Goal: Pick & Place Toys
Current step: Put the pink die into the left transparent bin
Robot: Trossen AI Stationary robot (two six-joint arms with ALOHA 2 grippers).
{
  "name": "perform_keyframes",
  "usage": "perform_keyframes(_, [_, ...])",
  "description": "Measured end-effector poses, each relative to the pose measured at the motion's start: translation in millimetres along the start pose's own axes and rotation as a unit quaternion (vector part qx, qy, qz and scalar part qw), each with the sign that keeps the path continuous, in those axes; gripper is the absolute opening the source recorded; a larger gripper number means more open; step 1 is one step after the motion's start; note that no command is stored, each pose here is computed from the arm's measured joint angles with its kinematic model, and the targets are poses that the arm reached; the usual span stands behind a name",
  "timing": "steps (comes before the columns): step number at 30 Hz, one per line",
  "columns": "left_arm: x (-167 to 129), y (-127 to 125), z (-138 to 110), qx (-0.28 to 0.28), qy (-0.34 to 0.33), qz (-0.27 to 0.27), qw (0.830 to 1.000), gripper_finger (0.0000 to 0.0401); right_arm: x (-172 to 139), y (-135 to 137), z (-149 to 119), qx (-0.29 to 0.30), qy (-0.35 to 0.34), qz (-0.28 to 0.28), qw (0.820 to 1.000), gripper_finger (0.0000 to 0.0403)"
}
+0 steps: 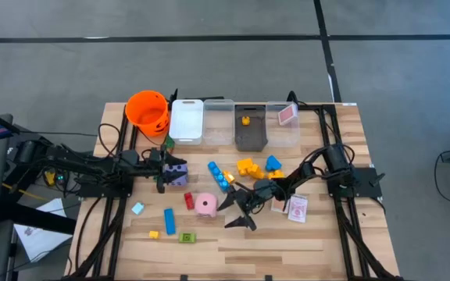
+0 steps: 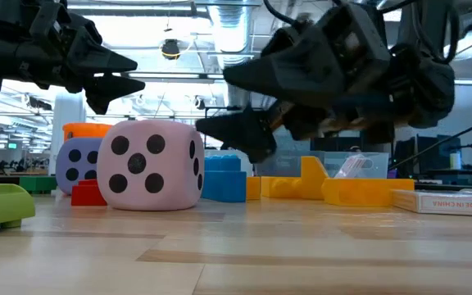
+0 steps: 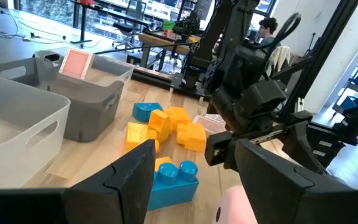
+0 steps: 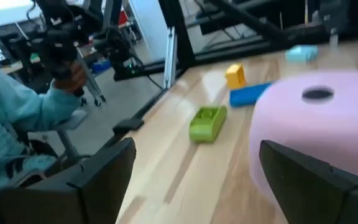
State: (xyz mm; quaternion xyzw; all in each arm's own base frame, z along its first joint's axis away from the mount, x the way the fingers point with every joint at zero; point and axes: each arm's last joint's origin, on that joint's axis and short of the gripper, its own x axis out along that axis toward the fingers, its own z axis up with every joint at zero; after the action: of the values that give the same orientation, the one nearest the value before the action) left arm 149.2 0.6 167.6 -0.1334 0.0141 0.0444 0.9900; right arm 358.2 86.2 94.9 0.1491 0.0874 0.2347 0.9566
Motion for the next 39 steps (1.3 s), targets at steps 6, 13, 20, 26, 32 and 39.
perform_keyframes(6, [0,0,0,0.000,0.000,0.000,1.000,0.0208,18,1,20,0.029,-0.027,0.010,0.999,0.0341])
perform_keyframes(13, [0,0,0,0.001,0.000,0.000,1.000,0.0208,33,-9,34,-0.010,0.000,0.007,1.000,0.0341])
perform_keyframes(20, [0,0,0,0.001,0.001,0.000,1.000,0.0204,34,5,17,-0.069,0.016,-0.115,0.991,0.0352])
perform_keyframes(26, [0,0,-1,0.001,0.004,0.001,1.000,0.0204,36,15,12,-0.100,0.027,-0.148,0.984,0.0368])
perform_keyframes(32, [0,0,-1,0.001,0.004,0.001,1.000,0.0201,37,17,9,-0.117,0.032,-0.158,0.980,0.0394])
perform_keyframes(39, [0,0,-1,0.001,0.004,0.001,1.000,0.0198,37,18,8,-0.143,0.039,-0.158,0.976,0.0399])
